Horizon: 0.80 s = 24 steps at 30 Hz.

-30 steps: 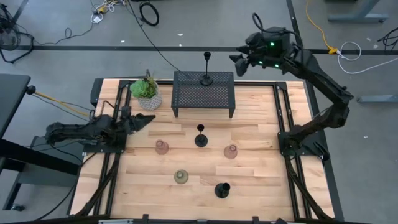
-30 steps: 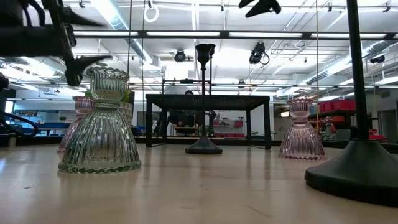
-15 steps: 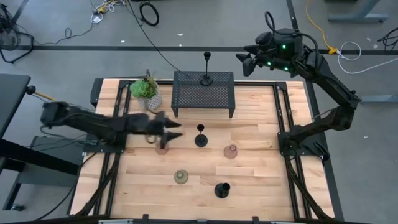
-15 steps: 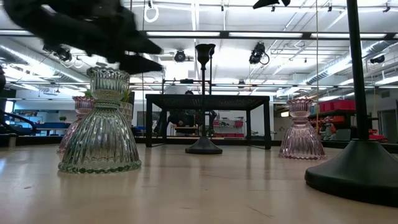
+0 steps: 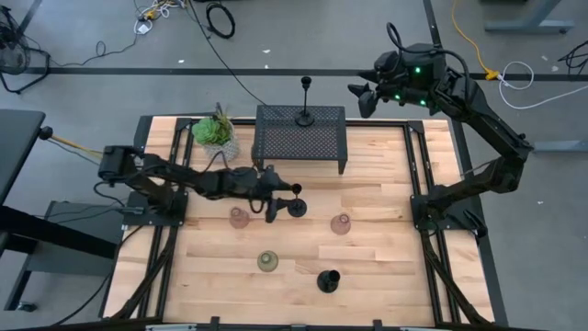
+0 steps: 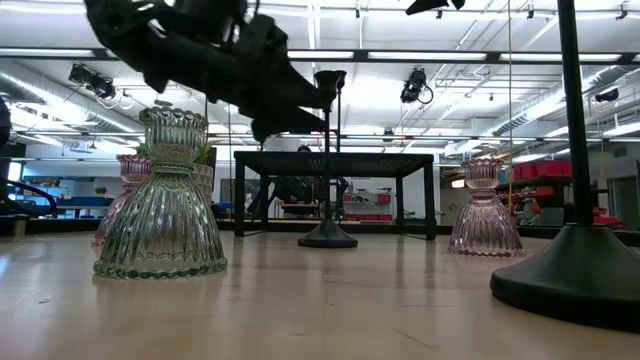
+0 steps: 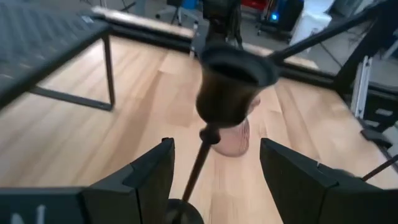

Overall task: Pick & Place candle stick holders
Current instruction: Put the top black candle holder on the shelf aligned with the other black candle holder

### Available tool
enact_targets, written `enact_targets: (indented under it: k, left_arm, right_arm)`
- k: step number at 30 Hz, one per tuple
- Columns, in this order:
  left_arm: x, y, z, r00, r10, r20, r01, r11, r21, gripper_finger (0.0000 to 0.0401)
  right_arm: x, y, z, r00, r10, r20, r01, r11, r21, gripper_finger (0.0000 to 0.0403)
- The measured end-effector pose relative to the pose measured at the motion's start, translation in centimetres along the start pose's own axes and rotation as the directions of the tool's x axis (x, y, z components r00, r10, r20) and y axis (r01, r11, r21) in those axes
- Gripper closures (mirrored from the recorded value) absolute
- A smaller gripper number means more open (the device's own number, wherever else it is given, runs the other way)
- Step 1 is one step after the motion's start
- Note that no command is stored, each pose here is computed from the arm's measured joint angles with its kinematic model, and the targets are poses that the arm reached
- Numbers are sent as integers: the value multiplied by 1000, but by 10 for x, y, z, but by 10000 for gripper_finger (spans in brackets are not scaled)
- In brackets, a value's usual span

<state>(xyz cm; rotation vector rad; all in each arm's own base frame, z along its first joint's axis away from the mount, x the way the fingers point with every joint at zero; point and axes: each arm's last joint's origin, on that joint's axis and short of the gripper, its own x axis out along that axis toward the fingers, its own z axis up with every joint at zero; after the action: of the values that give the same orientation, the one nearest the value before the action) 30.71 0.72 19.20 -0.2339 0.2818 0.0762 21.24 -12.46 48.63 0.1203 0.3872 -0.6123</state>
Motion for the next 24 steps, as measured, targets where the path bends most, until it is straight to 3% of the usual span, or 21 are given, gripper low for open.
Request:
enact_targets:
  k: [4, 6, 8, 11, 12, 17, 24]
  left_arm:
    - [19, -1, 4, 1000, 4, 0, -4, 1000, 10, 168]
    - [26, 0, 4, 1000, 10, -10, -10, 1000, 17, 191]
    - [31, 0, 6, 1000, 13, -11, -12, 1000, 16, 241]
    - [33, 0, 11, 1000, 17, -8, -17, 1000, 7, 359]
    - [33, 0, 12, 1000, 4, -13, -4, 1000, -14, 374]
    - [29, -6, 35, 999, -44, 24, 46, 992, -117, 377]
    - [0, -16, 97, 999, -31, 5, 32, 999, -5, 377]
  right_arm:
    - [0, 0, -1, 1000, 0, -8, 0, 1000, -27, 154]
    - [-1, 0, -1, 1000, 0, -11, -1, 999, -38, 154]
    - [-2, 0, -2, 1000, 0, -19, -1, 999, -46, 154]
    - [-3, 0, -3, 999, 3, -32, -5, 999, -47, 154]
    - [-3, -1, -4, 999, 2, -39, -4, 999, -49, 154]
    - [-5, -1, -5, 999, -5, -50, 2, 998, -68, 154]
    - [-5, -1, -6, 999, -6, -52, 2, 998, -68, 154]
